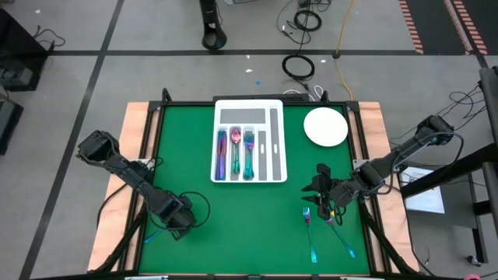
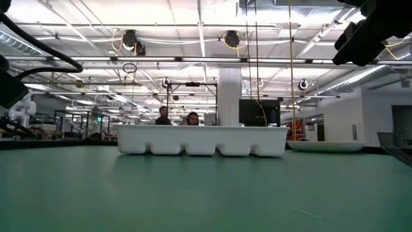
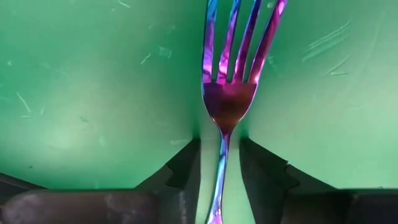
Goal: Sort silverware
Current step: Put the blue fork into the silverware tray
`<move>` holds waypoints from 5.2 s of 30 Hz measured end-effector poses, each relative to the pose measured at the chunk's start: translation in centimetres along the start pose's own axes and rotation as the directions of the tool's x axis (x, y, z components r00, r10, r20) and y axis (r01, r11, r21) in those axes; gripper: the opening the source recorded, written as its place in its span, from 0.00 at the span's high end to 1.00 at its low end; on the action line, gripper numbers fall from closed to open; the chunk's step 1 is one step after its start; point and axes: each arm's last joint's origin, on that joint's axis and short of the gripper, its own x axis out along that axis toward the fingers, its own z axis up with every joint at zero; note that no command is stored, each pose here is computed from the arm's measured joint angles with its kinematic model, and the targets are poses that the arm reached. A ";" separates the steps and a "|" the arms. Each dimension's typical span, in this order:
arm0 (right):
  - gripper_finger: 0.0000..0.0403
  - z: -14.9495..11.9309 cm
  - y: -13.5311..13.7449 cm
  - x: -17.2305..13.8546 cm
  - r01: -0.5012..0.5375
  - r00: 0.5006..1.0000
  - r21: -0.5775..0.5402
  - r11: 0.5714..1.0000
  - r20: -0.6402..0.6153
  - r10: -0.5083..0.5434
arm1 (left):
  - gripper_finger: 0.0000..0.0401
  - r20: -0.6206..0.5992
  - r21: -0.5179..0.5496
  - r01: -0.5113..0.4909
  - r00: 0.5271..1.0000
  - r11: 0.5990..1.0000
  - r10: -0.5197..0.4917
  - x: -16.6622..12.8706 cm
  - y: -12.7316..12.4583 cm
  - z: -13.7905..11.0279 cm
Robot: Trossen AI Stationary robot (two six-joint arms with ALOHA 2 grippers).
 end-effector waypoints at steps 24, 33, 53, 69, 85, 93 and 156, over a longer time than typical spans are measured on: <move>0.69 0.2 0.2 0.0 -0.014 1.000 0.008 1.000 0.025 0.013 | 0.98 -0.009 -0.026 0.070 0.998 0.997 -0.070 -1.6 -1.2 0.9; 0.69 0.2 0.2 0.0 -0.013 1.000 0.008 1.000 0.025 0.013 | 0.98 0.076 -0.066 0.145 0.987 0.987 -0.140 -5.6 -3.0 2.4; 0.69 0.2 0.2 0.0 -0.013 1.000 0.006 1.000 0.024 0.013 | 0.99 0.617 -0.214 0.626 0.682 0.750 -0.393 -19.3 -1.3 13.5; 0.69 0.2 0.1 0.0 -0.012 1.000 -0.020 1.000 0.023 0.013 | 0.99 0.679 -0.316 0.700 0.638 0.640 -0.363 -20.0 5.6 21.3; 0.69 0.7 -0.5 0.3 0.024 0.999 -0.158 0.987 0.033 -0.019 | 0.99 0.602 -0.401 0.686 0.697 0.607 -0.390 -16.6 9.8 27.0; 0.69 1.5 -1.7 0.8 0.081 0.996 -0.223 0.971 0.053 -0.071 | 0.99 0.555 -0.402 0.662 0.726 0.633 -0.407 -16.6 10.3 30.4; 0.69 -5.0 -0.2 -1.2 0.271 0.750 0.483 0.832 -0.648 0.133 | 0.65 0.785 0.506 -0.201 0.511 0.839 -0.351 -18.6 -12.2 18.8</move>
